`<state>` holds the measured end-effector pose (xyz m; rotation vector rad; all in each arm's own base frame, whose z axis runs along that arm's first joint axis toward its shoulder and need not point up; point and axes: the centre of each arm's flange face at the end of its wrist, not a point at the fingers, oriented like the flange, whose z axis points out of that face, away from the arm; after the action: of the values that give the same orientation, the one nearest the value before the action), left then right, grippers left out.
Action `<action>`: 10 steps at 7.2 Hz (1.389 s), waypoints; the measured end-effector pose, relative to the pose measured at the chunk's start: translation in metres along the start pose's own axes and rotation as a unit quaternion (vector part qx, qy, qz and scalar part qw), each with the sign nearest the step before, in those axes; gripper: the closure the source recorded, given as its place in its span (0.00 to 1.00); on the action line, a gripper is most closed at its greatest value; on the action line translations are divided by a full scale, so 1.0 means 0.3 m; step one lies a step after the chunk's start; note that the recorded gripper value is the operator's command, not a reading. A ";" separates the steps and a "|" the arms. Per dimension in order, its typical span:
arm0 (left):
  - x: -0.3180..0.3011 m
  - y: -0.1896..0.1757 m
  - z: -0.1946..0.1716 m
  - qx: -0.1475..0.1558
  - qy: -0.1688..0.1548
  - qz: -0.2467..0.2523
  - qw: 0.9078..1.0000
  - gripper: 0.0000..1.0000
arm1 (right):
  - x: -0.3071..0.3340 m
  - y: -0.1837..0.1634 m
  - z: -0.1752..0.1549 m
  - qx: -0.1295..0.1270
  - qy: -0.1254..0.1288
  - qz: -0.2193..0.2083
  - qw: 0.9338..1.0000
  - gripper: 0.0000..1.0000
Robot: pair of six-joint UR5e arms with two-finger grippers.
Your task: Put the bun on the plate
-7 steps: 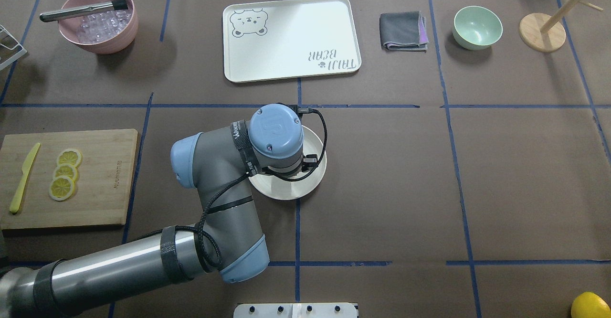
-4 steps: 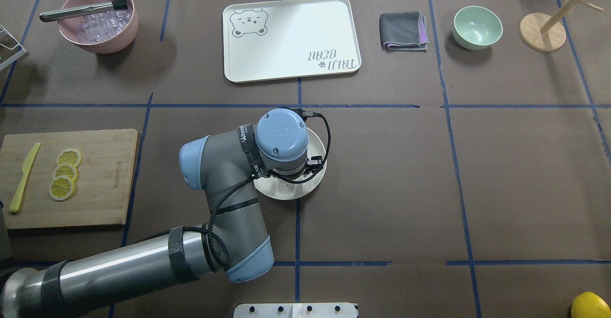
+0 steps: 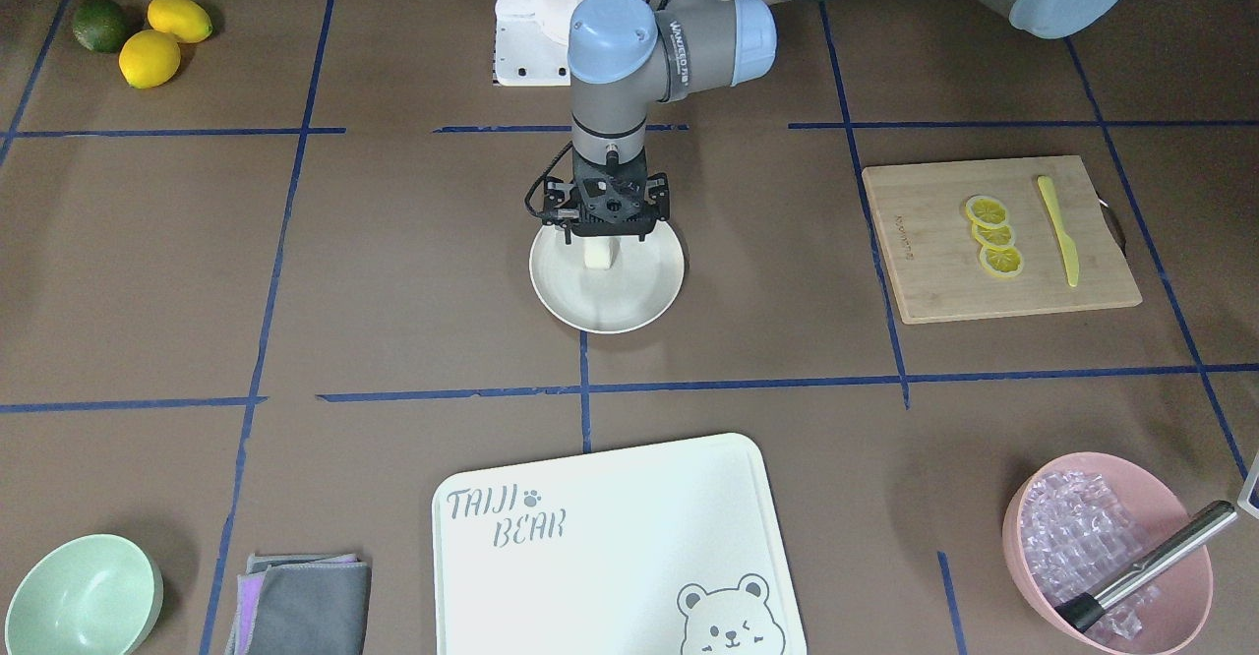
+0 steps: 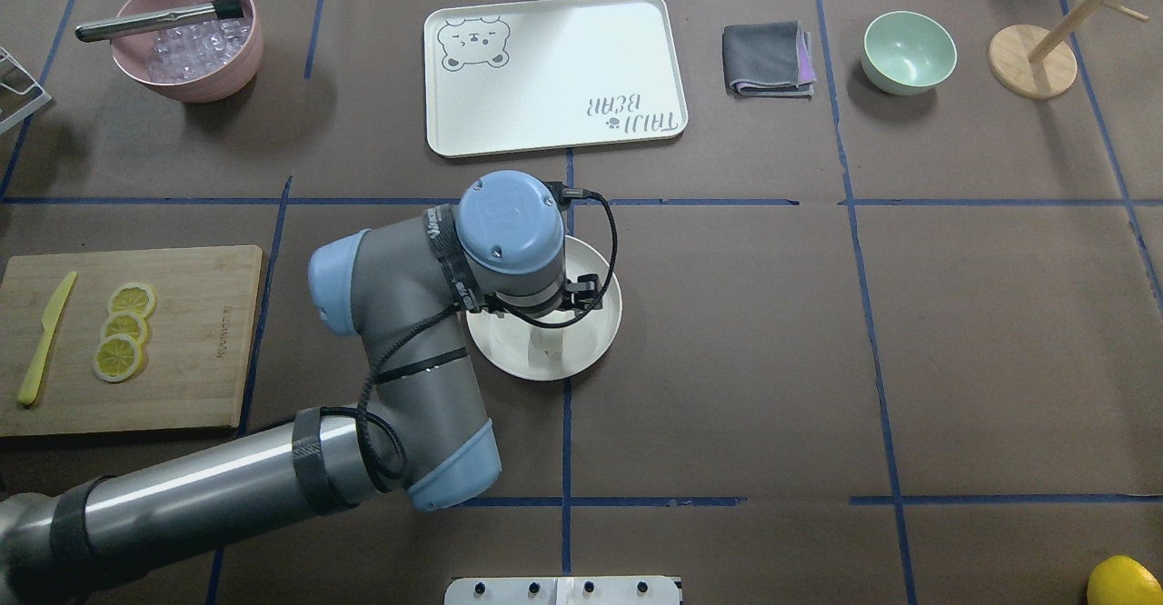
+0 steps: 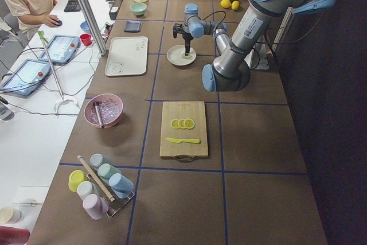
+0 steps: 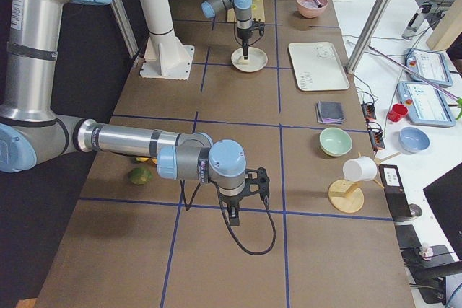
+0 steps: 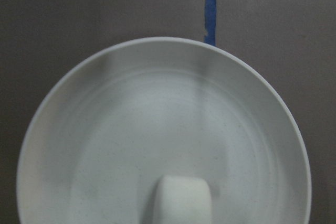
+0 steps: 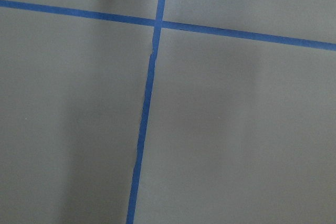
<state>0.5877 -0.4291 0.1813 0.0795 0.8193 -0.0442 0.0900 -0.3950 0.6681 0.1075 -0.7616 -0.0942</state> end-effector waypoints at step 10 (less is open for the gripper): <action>-2.340 -0.338 -0.551 -0.106 -0.018 0.113 0.988 0.00 | 0.001 -0.002 0.000 0.000 0.000 0.000 1.000 0.01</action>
<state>-0.0184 -0.5095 0.5768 -0.0287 0.7707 0.2545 0.0900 -0.3956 0.6682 0.1071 -0.7617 -0.0933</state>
